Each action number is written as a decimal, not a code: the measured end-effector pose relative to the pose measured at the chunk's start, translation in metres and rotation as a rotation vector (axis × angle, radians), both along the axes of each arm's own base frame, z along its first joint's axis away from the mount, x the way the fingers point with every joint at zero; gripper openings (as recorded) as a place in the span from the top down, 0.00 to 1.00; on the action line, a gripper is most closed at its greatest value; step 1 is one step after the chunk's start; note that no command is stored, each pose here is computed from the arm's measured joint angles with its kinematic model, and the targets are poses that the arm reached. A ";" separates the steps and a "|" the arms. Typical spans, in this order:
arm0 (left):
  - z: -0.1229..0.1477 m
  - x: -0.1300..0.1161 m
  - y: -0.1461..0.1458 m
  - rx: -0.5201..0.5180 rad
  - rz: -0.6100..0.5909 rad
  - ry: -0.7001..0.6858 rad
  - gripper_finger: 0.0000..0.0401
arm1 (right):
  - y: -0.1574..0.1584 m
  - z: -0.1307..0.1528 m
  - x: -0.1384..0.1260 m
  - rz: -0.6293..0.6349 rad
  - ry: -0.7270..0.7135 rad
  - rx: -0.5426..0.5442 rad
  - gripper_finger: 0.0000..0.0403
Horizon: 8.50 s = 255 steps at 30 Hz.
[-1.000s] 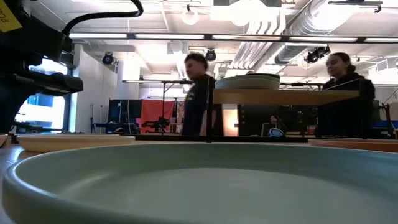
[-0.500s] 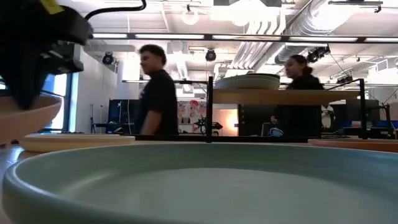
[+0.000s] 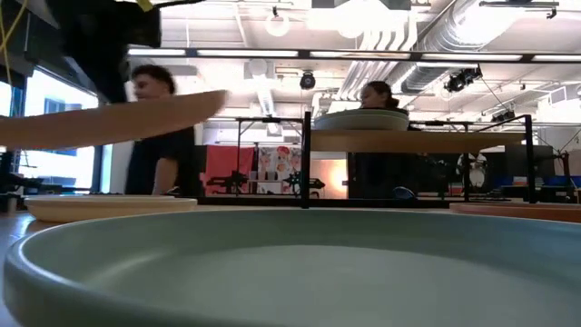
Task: Place and stack plates onto a shelf
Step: Stack the pink plate on top of the black plate on the shelf
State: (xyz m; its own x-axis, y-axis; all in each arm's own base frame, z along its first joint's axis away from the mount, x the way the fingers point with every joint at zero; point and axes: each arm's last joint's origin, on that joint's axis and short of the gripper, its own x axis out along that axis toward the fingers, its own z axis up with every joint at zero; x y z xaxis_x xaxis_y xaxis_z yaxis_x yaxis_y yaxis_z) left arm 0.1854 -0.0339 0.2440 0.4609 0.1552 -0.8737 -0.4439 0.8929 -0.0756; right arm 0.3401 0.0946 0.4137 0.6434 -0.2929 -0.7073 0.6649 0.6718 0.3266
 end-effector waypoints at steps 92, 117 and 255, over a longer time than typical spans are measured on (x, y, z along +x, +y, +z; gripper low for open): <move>0.117 0.040 0.090 0.242 0.162 -0.613 0.73 | -0.135 -0.013 0.009 0.043 0.269 -0.070 1.00; 0.131 0.024 0.095 0.320 0.161 -0.673 0.72 | -0.277 0.018 -0.097 0.049 0.267 0.039 1.00; 0.130 0.020 0.108 0.397 0.263 -0.632 0.72 | -0.375 -0.027 -0.157 -0.205 0.221 0.468 1.00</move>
